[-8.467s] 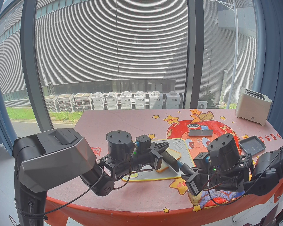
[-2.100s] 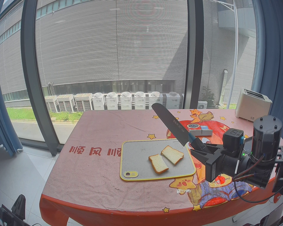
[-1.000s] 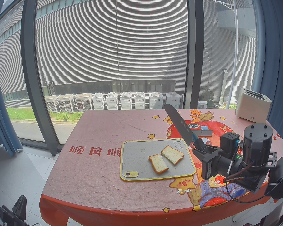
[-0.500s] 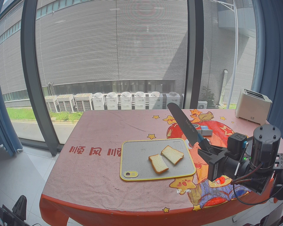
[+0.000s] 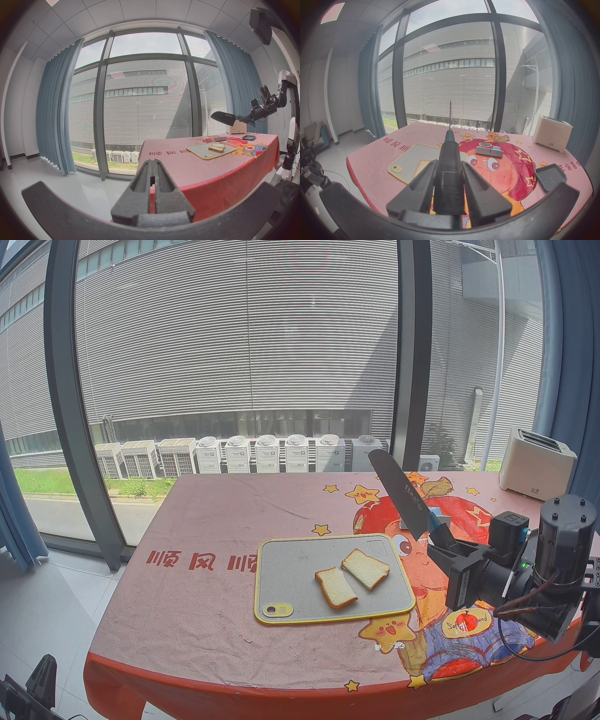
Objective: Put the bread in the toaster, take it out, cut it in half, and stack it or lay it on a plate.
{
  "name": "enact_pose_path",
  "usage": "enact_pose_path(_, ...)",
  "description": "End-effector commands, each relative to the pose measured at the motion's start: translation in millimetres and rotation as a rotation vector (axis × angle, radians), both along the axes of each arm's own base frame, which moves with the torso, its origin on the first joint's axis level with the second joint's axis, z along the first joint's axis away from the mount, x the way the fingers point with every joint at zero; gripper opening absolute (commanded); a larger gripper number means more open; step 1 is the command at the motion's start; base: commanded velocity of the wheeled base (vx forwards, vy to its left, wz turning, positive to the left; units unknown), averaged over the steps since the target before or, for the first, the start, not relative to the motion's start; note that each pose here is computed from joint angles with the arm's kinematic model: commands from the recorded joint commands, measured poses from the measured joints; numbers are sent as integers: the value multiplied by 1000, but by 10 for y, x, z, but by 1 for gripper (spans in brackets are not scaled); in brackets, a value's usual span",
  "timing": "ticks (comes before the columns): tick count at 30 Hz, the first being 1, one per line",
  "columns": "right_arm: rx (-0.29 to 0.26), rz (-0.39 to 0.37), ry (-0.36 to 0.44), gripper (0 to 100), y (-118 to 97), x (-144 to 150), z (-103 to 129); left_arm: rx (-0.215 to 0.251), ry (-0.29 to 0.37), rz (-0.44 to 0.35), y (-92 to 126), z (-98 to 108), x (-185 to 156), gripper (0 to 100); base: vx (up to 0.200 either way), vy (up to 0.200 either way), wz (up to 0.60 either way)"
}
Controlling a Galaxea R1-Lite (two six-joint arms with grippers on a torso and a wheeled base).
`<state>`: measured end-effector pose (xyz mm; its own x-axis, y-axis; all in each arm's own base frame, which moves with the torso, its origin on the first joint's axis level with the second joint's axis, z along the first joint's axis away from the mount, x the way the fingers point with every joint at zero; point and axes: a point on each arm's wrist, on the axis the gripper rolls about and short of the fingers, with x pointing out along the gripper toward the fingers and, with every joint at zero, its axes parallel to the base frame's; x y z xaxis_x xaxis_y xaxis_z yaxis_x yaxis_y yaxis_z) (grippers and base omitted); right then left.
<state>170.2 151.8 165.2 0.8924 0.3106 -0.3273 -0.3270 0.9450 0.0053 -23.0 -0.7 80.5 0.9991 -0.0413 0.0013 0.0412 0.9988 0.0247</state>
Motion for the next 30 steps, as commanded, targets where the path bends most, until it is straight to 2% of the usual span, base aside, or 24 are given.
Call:
enact_pose_path(1, 12, -20, 6, 0, -18, 33, -5, 0, 1, 0, 0, -48, 1, 0, 0, 0, 0)
enact_pose_path(4, 4, -39, 13, 0, -64, 64, -26, 0, 1, 1, 0, -48, 1, 0, 0, 0, 0)
enact_pose_path(9, 21, 6, 30, 0, -59, 59, -35, 0, 1, 0, 0, -48, 1, 0, 0, 0, 0)
enact_pose_path(15, 27, -36, 29, 0, -149, 138, -24, 0, 1, 0, 0, -48, 1, 0, 0, 0, 0)
enact_pose_path(30, 50, -70, 31, 0, -331, 287, 10, 0, 1, 0, 0, -48, 1, 0, 0, 0, 0)
